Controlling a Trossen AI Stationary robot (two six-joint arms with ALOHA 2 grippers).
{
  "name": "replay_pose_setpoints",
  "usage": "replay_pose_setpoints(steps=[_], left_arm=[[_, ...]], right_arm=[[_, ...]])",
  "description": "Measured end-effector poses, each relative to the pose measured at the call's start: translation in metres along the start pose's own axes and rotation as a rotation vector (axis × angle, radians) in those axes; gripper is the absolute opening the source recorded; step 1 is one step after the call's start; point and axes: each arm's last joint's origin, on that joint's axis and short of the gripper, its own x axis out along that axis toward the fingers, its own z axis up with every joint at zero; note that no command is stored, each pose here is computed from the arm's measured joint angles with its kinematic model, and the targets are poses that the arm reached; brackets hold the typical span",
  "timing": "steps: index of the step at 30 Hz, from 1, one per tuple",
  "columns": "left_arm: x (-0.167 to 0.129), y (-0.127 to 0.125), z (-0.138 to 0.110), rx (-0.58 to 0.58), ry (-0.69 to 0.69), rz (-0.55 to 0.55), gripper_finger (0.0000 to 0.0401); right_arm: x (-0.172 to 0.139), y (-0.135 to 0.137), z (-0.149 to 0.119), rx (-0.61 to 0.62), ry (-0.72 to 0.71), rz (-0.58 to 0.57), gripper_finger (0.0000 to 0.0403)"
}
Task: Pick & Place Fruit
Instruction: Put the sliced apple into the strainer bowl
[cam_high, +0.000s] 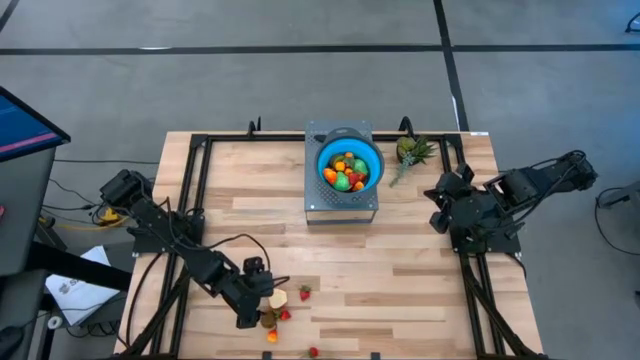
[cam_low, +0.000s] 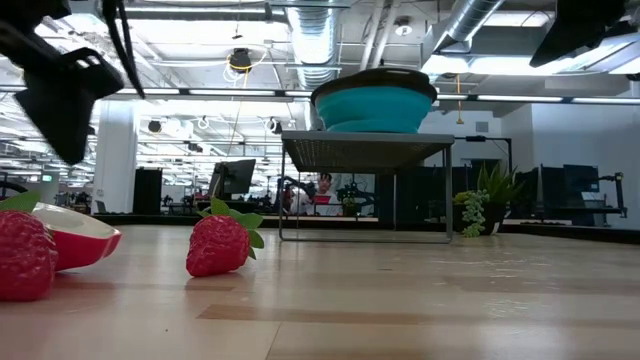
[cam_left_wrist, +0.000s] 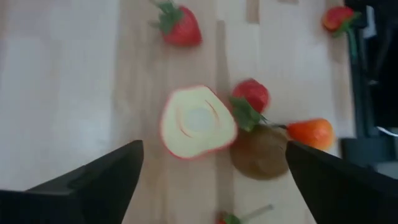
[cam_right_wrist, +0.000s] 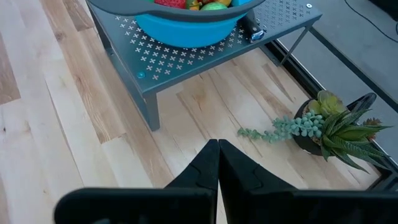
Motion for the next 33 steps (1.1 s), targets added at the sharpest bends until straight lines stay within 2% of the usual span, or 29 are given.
replay_pose_setpoints(steps=[4,8,19,25,33], left_arm=[[0.000,0.002,0.002,0.030,-0.048,0.061,0.0373],[0.002,0.004,0.003,0.024,-0.049,0.068,0.0375],[0.019,0.004,-0.004,0.004,-0.094,0.014,0.0379],[0.025,0.010,-0.014,0.063,-0.054,0.024,0.0378],[0.031,0.017,-0.022,0.062,-0.052,0.031,0.0377]], right_arm=[[0.000,0.000,0.000,0.000,0.000,0.000,0.0000],[0.000,0.000,0.000,-0.003,0.002,-0.001,0.0000],[0.000,-0.001,-0.001,-0.011,0.009,-0.008,0.0000],[0.000,-0.001,-0.001,-0.010,0.009,-0.008,0.0000],[0.000,-0.001,-0.001,-0.009,0.009,-0.008,0.0000]])
